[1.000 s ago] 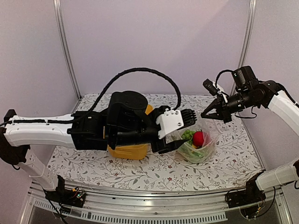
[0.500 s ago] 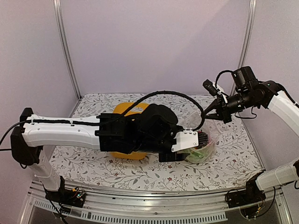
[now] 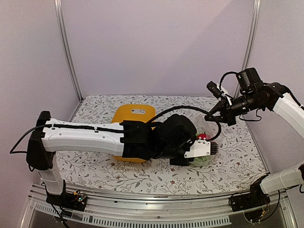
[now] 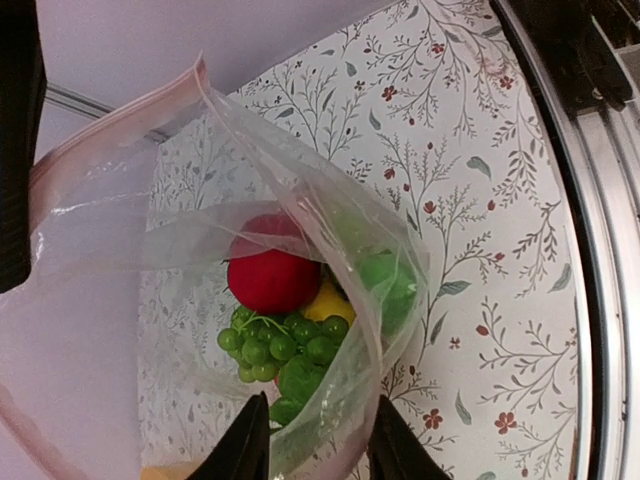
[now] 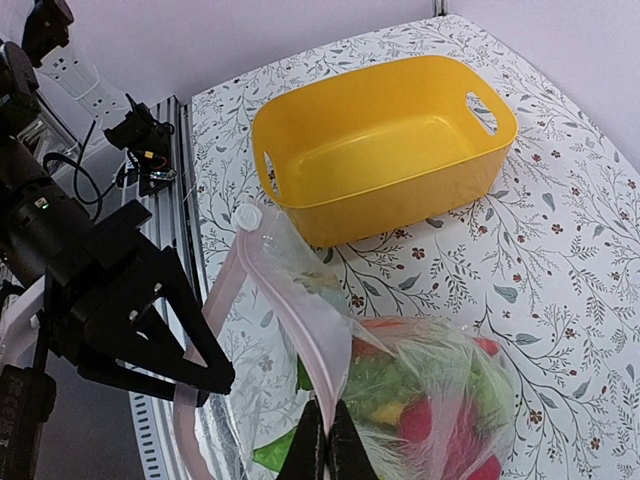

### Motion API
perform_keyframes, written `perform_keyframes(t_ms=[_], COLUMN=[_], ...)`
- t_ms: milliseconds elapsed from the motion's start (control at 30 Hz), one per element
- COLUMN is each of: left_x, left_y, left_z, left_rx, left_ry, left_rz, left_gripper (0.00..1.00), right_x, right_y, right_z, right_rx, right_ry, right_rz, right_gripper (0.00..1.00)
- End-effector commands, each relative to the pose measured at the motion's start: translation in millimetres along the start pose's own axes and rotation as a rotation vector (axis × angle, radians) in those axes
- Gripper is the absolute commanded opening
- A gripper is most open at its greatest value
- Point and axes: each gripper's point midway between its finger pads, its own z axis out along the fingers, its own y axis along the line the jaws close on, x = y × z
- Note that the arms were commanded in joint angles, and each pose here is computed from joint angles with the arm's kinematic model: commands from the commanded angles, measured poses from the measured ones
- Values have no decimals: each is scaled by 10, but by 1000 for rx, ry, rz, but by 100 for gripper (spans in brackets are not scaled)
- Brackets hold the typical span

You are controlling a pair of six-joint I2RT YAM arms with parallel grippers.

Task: Place the food in the zip-top bag and seal the zipper
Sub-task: Pick up the zipper food storage bag from the center of the board.

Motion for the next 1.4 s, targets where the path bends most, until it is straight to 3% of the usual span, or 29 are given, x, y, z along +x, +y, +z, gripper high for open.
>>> perform_keyframes(t_ms=[0, 167, 367, 500, 767, 1033, 1367], left_x=[-62, -114, -297, -445, -393, -301, -240], left_y=[-16, -37, 77, 218, 356, 513, 636], left_z=[48, 68, -125, -288, -284, -305, -353], left_rx=[9, 37, 37, 29, -10, -32, -40], left_ry=[6, 7, -52, -88, -71, -83, -123], left_rz=[37, 46, -3, -56, -94, -167, -232], left_gripper=[31, 9, 0, 0, 0, 0, 0], right_x=[49, 32, -12, -96, -169, -10, 610], right_y=[44, 54, 78, -42, 61, 204, 172], right_z=[12, -1, -77, -233, -420, -628, -562], right_rx=[-12, -16, -4, 85, 114, 123, 148], right_ry=[13, 11, 24, 102, 94, 110, 230], right_rz=[-2, -1, -4, -45, -124, -193, -220], right_gripper=[0, 0, 6, 17, 38, 50, 59])
